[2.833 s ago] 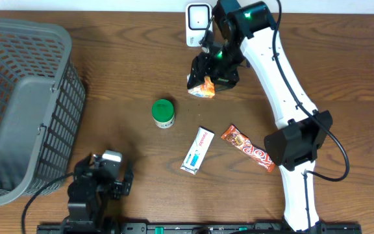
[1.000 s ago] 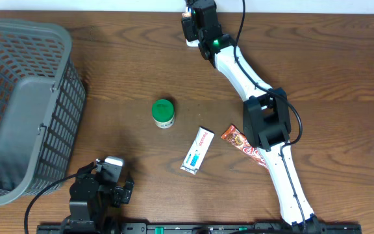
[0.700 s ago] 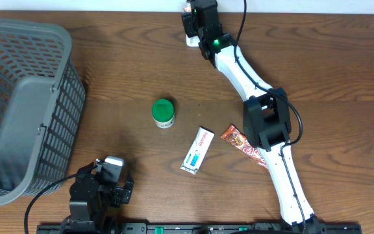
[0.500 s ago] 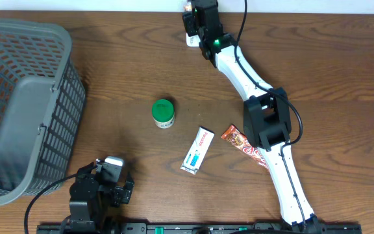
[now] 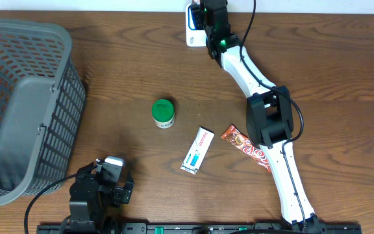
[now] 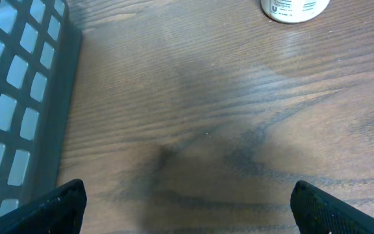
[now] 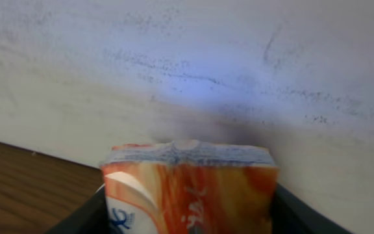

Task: Scan the item barcode
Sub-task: 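Carry the snack pack right and drop it on the table's right side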

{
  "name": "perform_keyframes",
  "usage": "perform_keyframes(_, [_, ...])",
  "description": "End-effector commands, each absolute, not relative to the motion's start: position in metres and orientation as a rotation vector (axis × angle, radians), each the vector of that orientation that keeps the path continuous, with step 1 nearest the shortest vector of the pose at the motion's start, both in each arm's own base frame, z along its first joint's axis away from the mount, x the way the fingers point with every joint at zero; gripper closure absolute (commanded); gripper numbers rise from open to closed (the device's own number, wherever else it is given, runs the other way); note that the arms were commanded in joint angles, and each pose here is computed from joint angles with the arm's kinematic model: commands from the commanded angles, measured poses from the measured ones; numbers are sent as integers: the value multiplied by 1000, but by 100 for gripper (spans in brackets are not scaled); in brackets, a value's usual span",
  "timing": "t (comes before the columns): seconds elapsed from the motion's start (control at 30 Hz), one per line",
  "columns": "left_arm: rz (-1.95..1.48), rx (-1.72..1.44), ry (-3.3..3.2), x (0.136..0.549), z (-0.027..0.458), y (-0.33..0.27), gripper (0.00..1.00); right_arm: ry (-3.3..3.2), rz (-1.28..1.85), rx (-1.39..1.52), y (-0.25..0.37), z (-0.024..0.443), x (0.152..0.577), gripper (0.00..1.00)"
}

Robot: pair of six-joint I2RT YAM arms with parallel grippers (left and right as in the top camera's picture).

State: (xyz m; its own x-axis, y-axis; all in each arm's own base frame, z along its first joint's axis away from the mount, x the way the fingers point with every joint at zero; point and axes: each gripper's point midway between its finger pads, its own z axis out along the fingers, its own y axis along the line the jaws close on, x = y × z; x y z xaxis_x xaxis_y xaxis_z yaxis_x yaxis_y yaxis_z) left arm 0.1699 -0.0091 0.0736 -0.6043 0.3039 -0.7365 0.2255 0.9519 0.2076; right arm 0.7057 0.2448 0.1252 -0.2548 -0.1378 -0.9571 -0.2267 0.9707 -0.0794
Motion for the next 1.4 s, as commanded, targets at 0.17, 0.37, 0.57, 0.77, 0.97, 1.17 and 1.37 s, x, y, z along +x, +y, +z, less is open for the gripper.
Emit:
perform_keyframes(0.17, [107,381,2300,161,61,-9,2,1872,46,-328,247,157,692,43])
perform_keyframes(0.37, [107,381,2300,161,61,-9,2,2111,-22,-374,204,224,627,44])
perform_keyframes(0.57, [107,381,2300,161,61,-9,2,2367,-323,-294,100,226,576,44])
perform_keyframes(0.77, [107,381,2300,161,61,-9,2,2730,-527,-134,-26,167,525,45])
perform_keyframes(0.97, [107,381,2300,161,61,-9,1,2989,-586,240,-141,89,471,40])
perform_keyframes(1.17, [107,381,2300,161,61,-9,2,3150,-586,532,-221,28,396,38])
perform_keyframes(1.37, [107,381,2300,161,61,-9,1,3136,-234,846,-250,8,360,1])
